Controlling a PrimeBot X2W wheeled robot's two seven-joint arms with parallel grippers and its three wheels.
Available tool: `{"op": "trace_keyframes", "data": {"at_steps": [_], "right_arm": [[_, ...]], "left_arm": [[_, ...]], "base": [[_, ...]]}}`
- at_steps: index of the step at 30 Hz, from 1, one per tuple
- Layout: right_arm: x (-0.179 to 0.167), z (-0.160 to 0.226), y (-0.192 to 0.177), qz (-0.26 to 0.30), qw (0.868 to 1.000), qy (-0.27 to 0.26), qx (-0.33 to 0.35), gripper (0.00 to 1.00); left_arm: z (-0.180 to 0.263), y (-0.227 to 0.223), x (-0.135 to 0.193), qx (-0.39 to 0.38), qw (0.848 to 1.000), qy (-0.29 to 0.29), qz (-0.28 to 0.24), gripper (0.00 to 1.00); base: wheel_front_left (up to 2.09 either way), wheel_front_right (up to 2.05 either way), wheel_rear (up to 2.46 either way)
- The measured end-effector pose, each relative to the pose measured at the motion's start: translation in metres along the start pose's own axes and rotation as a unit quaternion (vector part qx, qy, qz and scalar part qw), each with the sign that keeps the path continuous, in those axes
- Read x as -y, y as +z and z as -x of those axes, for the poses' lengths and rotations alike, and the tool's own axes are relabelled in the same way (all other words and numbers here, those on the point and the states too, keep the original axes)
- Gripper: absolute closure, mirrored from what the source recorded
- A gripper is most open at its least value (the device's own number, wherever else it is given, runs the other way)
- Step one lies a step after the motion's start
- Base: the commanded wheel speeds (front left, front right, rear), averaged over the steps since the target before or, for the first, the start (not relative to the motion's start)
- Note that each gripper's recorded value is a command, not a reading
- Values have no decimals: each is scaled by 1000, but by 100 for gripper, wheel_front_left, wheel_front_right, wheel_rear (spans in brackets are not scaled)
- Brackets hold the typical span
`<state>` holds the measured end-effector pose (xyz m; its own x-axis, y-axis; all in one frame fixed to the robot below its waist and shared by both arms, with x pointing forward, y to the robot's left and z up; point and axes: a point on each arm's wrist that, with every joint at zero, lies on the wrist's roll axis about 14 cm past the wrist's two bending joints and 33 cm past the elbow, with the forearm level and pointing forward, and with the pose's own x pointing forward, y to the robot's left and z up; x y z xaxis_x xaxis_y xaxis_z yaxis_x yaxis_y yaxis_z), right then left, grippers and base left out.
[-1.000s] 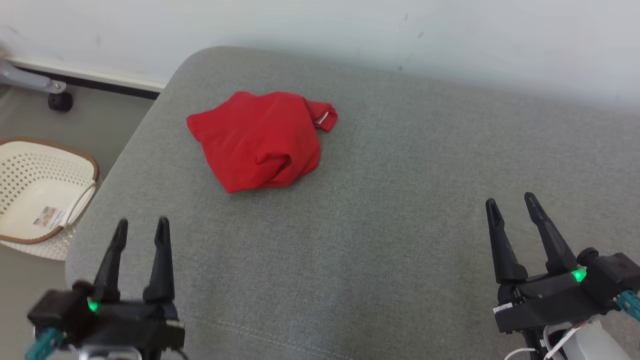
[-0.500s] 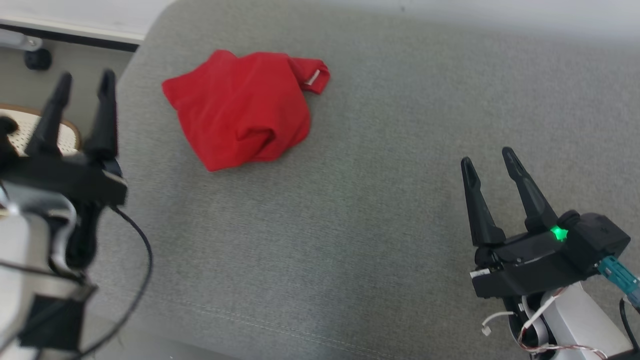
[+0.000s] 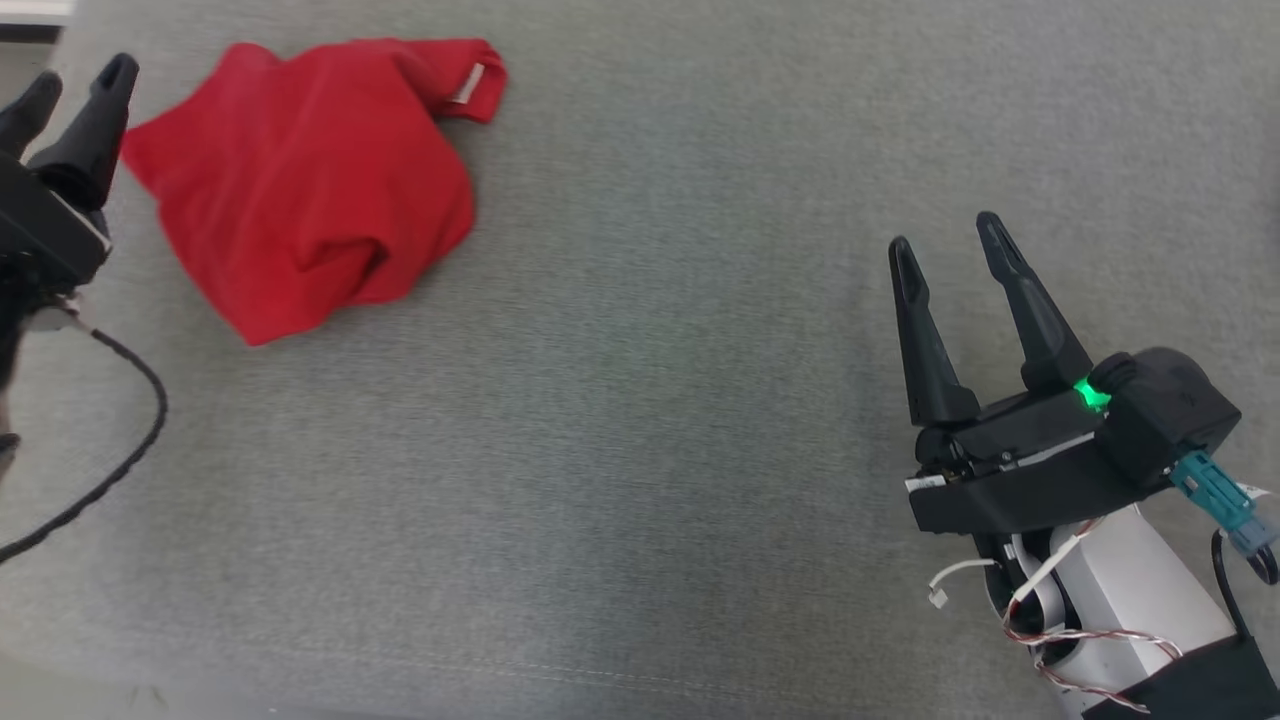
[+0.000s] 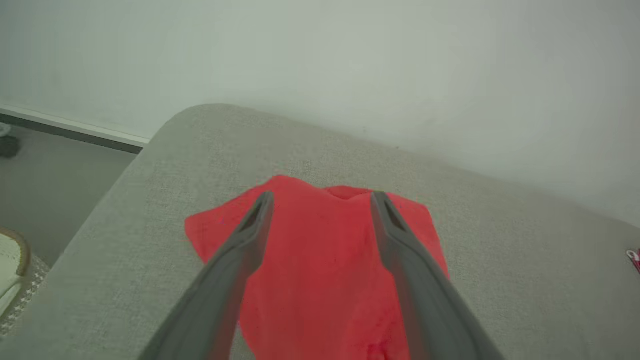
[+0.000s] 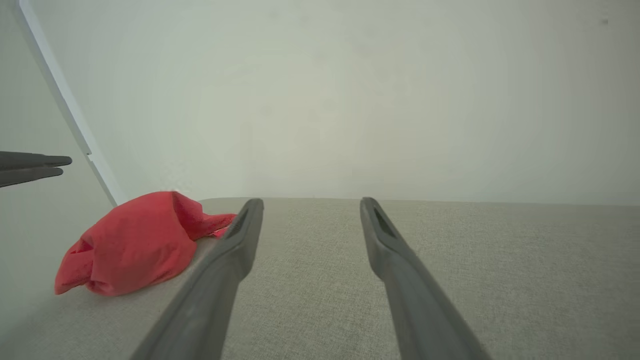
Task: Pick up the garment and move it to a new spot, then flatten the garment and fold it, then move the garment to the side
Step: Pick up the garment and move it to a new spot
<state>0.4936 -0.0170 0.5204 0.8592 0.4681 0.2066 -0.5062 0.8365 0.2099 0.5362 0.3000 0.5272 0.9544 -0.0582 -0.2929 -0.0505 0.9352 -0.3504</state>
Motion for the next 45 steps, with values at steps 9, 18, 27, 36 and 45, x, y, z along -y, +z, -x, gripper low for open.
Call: {"op": "trace_keyframes", "data": {"at_steps": [9,18,27,36,45], "right_arm": [[34,8,-9,17,999,-37,-12,0],[66,23,-19,32,996,-79,-31,0],[66,24,-19,34,996,-78,-34,0],[69,26,-12,38,995,-84,-31,0],[64,31,9,44,995,-89,-15,0]], "left_arm": [[-34,-77,-9,-172,984,1,40,0],[-47,-137,18,-309,948,-33,65,0],[-34,-154,15,-365,929,-28,49,100],[-36,-131,28,-347,936,-43,42,100],[-30,-90,57,-294,952,-81,22,100]], "base": [[0,0,0],[0,0,0],[0,0,0],[0,0,0],[0,0,0]]}}
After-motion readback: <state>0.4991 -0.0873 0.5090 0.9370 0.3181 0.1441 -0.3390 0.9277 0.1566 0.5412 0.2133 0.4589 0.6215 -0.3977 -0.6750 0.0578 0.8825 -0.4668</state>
